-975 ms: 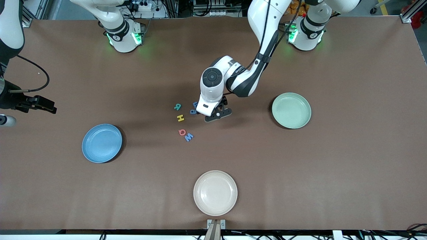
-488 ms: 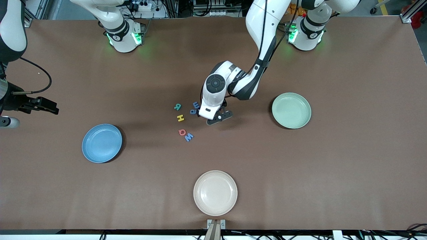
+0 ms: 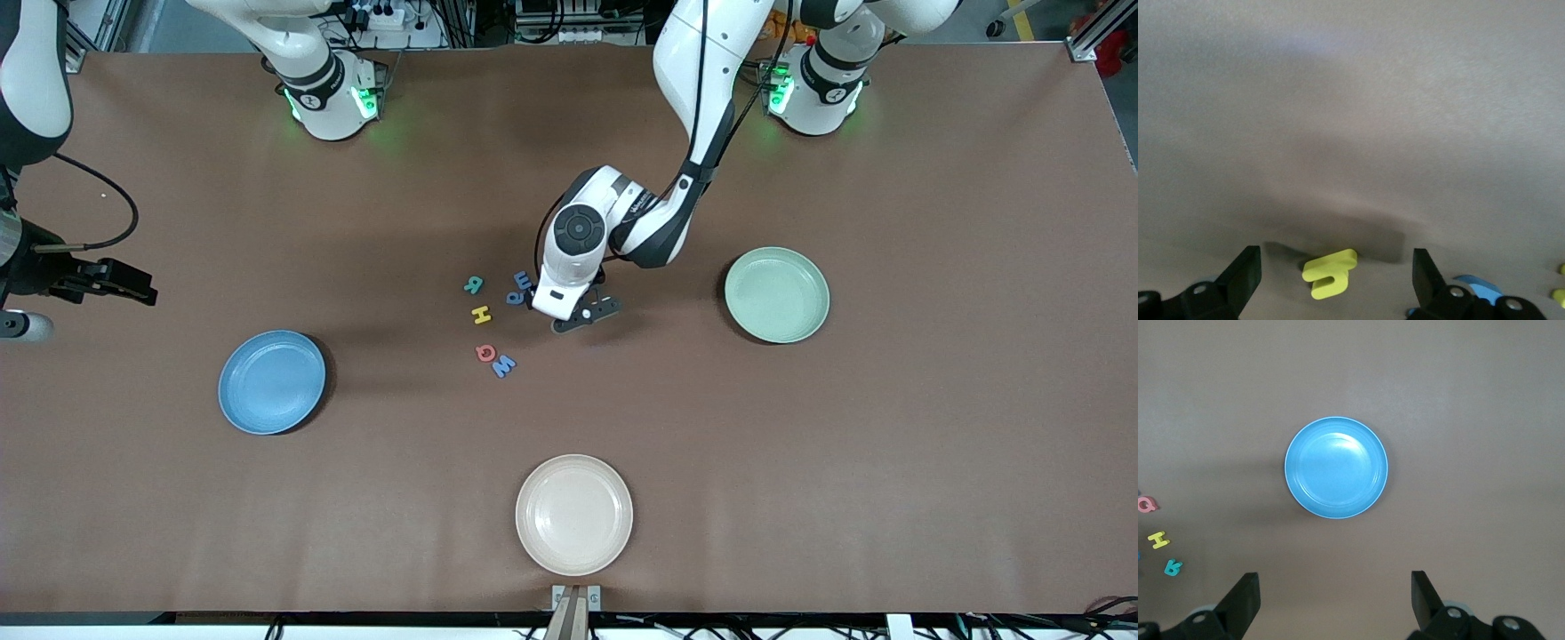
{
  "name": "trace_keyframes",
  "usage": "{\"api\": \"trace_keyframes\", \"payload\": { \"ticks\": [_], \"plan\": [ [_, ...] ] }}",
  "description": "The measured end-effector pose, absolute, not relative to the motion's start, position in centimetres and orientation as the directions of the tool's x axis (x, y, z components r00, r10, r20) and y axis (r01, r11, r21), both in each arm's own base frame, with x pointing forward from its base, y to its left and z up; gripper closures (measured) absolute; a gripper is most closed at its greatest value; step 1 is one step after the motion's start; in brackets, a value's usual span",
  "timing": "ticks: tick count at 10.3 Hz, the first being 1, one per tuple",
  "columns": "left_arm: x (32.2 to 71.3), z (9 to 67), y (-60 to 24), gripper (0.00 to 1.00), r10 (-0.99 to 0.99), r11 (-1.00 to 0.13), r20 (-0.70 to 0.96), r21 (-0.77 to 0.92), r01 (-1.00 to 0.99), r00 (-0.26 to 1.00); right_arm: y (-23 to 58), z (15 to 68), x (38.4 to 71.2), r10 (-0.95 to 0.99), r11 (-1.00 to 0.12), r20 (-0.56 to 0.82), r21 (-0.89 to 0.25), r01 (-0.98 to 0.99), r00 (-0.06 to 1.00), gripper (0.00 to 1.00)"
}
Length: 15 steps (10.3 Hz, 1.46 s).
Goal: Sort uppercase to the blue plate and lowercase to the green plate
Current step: 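Lower the left gripper and close it on the yellow h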
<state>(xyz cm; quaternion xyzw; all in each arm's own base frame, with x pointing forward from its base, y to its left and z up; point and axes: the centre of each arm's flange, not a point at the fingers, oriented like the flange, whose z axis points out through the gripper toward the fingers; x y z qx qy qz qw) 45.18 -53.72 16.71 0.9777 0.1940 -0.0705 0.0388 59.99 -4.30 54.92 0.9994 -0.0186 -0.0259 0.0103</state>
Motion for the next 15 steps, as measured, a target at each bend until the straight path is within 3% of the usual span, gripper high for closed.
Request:
{"api": "trace_keyframes", "payload": {
  "ticks": [5,8,9,12,15],
  "plan": [
    [44.26,15.93,-53.69,0.01,0.390,-0.917,-0.173,0.013,0.398,0.905,-4.53,54.92,59.97,-0.006,-1.000,-0.052,0.020,-0.005,0.999,0.00],
    [44.17,16.11,-53.82,0.12,0.400,-0.913,-0.181,0.010,0.408,0.899,-4.56,54.92,59.97,-0.006,-1.000,-0.052,0.020,-0.005,0.999,0.00],
    [44.19,16.35,-53.90,0.26,0.406,-0.910,-0.189,0.011,0.415,0.894,-4.56,54.92,59.97,-0.006,-1.000,-0.052,0.020,-0.005,0.999,0.00],
    [44.22,16.88,-54.03,0.48,0.408,-0.908,-0.196,0.012,0.418,0.892,-4.57,54.92,59.97,-0.005,-1.000,-0.052,0.020,-0.004,0.999,0.00],
    [44.23,16.91,-53.96,0.52,0.408,-0.909,-0.199,0.007,0.417,0.891,-4.56,54.92,59.97,-0.005,-1.000,-0.052,0.020,-0.004,0.999,0.00]
  ]
}}
